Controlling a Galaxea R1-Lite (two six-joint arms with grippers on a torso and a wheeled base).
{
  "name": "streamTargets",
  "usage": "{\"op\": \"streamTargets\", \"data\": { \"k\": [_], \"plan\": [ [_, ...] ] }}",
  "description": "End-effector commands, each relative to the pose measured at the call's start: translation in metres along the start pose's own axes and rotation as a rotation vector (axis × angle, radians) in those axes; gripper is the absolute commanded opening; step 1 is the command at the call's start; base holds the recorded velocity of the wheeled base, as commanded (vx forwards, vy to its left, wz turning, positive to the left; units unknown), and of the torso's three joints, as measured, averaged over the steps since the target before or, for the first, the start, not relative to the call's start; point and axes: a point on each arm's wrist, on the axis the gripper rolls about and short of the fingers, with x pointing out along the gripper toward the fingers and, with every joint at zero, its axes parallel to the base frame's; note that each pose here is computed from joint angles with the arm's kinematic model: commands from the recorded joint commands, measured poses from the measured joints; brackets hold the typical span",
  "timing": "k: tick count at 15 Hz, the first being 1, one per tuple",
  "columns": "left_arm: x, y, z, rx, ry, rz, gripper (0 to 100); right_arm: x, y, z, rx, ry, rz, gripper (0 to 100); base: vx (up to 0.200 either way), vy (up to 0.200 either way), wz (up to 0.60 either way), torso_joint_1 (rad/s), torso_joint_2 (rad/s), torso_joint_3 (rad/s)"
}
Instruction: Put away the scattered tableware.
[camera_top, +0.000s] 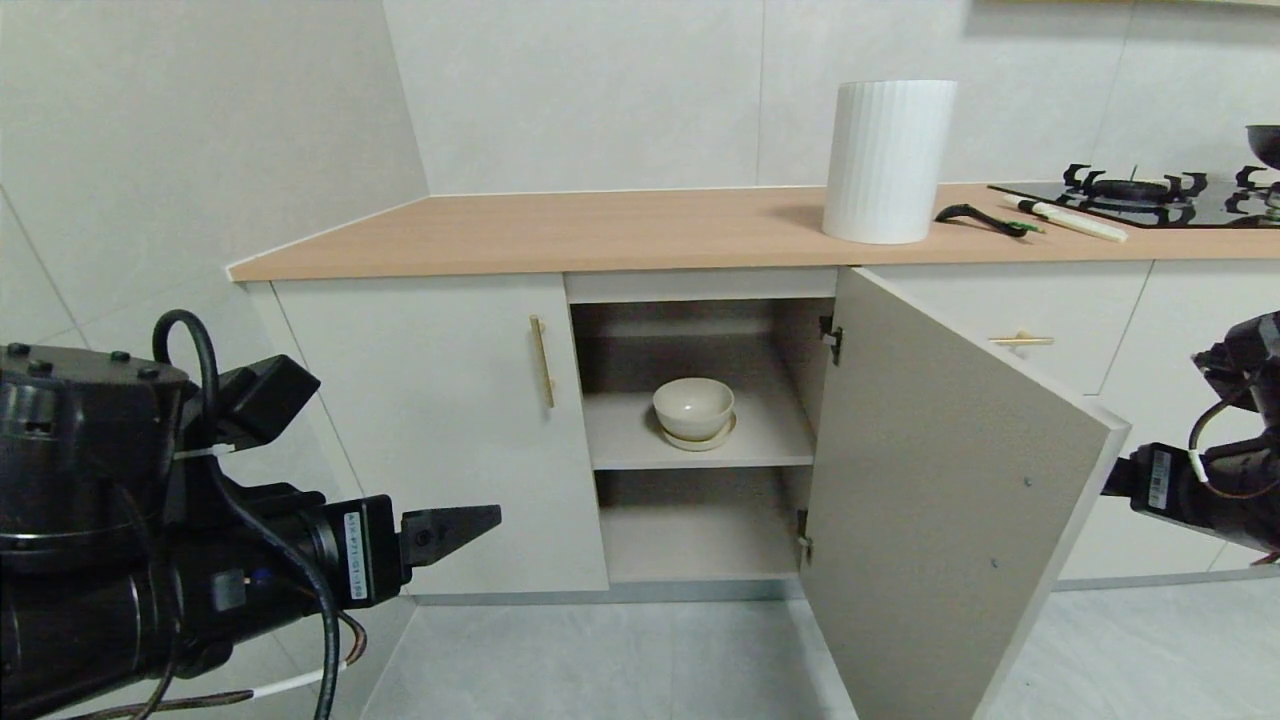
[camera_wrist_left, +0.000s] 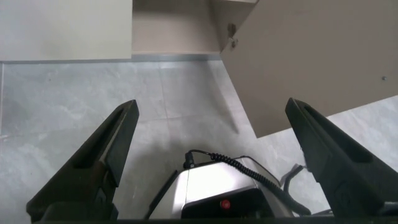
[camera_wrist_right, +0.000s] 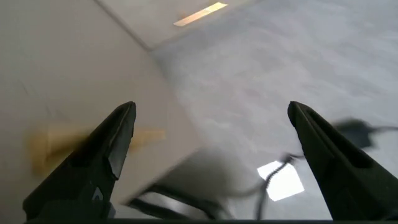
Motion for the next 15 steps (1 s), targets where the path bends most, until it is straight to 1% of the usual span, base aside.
{"op": "streamTargets", "data": {
  "k": [1,5,6,7,9,10,11,13,14,15],
  "plan": [
    [0.001,0.0,0.0,0.0,0.002,0.001,100,0.007,0.008,-0.005,-0.02,0.027,0.013,100,0.0,0.0,0.0,0.0,0.0,0.0],
    [0.0,-0.001,0.001,-0.002,-0.003,0.001,100,0.001,0.02,-0.009,-0.032,0.041,0.093,100,0.0,0.0,0.0,0.0,0.0,0.0],
    [0.0,-0.001,0.001,-0.002,-0.004,0.0,100,-0.002,0.036,-0.012,-0.072,0.06,0.177,100,0.0,0.0,0.0,0.0,0.0,0.0],
    [0.0,-0.001,0.002,-0.004,-0.005,-0.001,100,-0.002,0.047,-0.012,-0.095,0.07,0.234,100,0.0,0.0,0.0,0.0,0.0,0.0],
    [0.0,-0.001,0.002,-0.003,-0.009,-0.001,100,-0.001,0.07,-0.011,-0.141,0.088,0.308,100,0.0,0.0,0.0,0.0,0.0,0.0],
    [0.0,-0.001,0.002,-0.003,-0.011,0.0,100,0.003,0.092,-0.014,-0.185,0.104,0.35,100,0.0,0.0,0.0,0.0,0.0,0.0],
    [0.0,-0.001,0.002,-0.003,-0.012,0.001,100,0.007,0.105,-0.018,-0.21,0.118,0.368,100,0.0,0.0,0.0,0.0,0.0,0.0],
    [-0.001,-0.001,0.002,-0.001,-0.012,0.006,100,0.022,0.141,-0.025,-0.264,0.143,0.405,100,0.0,0.0,0.0,0.0,0.0,0.0],
    [0.0,-0.001,0.002,-0.001,-0.011,0.007,100,0.028,0.151,-0.024,-0.27,0.145,0.411,100,0.0,0.0,0.0,0.0,0.0,0.0],
    [0.0,-0.001,0.002,-0.001,-0.011,0.007,100,0.042,0.167,-0.024,-0.278,0.149,0.416,100,0.0,0.0,0.0,0.0,0.0,0.0]
  ]
}}
